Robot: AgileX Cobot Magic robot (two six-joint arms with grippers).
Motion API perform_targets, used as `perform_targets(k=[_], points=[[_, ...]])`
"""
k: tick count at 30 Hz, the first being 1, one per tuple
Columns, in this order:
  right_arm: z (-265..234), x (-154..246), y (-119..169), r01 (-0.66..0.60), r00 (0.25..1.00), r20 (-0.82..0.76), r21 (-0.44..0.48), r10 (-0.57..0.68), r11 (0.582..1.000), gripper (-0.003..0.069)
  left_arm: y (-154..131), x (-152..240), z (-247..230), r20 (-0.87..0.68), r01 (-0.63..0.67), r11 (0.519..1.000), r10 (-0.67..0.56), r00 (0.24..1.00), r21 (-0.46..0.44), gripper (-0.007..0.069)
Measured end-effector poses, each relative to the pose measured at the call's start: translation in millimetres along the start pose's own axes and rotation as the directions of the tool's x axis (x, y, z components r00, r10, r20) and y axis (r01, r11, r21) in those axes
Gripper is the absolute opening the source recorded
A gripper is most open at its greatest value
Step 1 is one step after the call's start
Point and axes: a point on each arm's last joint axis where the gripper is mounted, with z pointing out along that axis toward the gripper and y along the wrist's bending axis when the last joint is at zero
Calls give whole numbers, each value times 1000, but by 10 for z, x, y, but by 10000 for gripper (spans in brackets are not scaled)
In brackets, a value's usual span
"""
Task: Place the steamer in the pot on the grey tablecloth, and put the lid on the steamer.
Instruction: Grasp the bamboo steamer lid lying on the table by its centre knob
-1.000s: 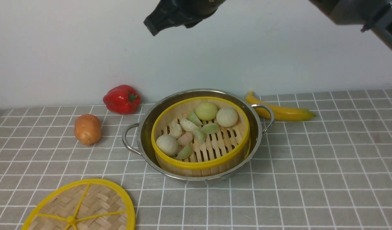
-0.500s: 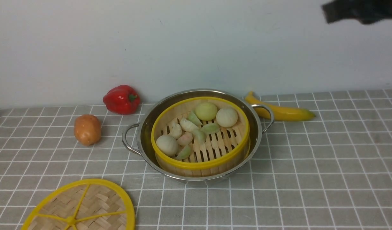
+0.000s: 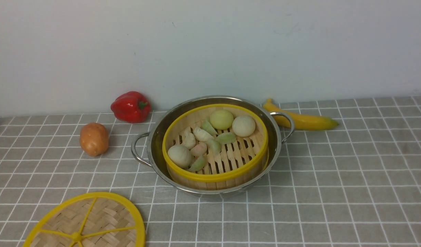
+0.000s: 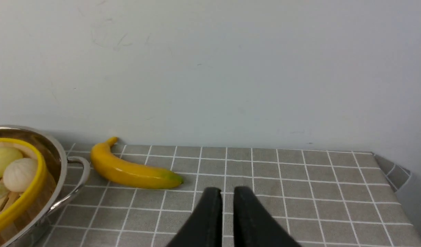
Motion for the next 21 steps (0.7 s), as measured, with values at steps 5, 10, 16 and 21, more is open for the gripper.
perform_targets(k=[5, 10, 16, 21], points=[[-173, 568, -46, 0, 995, 100, -19, 1, 1000, 101, 0, 0, 0, 0, 0, 1000, 0, 1000, 0, 244], [-274, 997, -65, 29, 986, 163, -35, -23, 999, 113, 0, 0, 0, 0, 0, 1000, 0, 1000, 0, 244], [-317, 1295, -88, 48, 982, 185, -31, -41, 998, 126, 0, 0, 0, 0, 0, 1000, 0, 1000, 0, 244], [-377, 1330, -114, 37, 981, 192, -9, -35, 999, 136, 0, 0, 0, 0, 0, 1000, 0, 1000, 0, 244]])
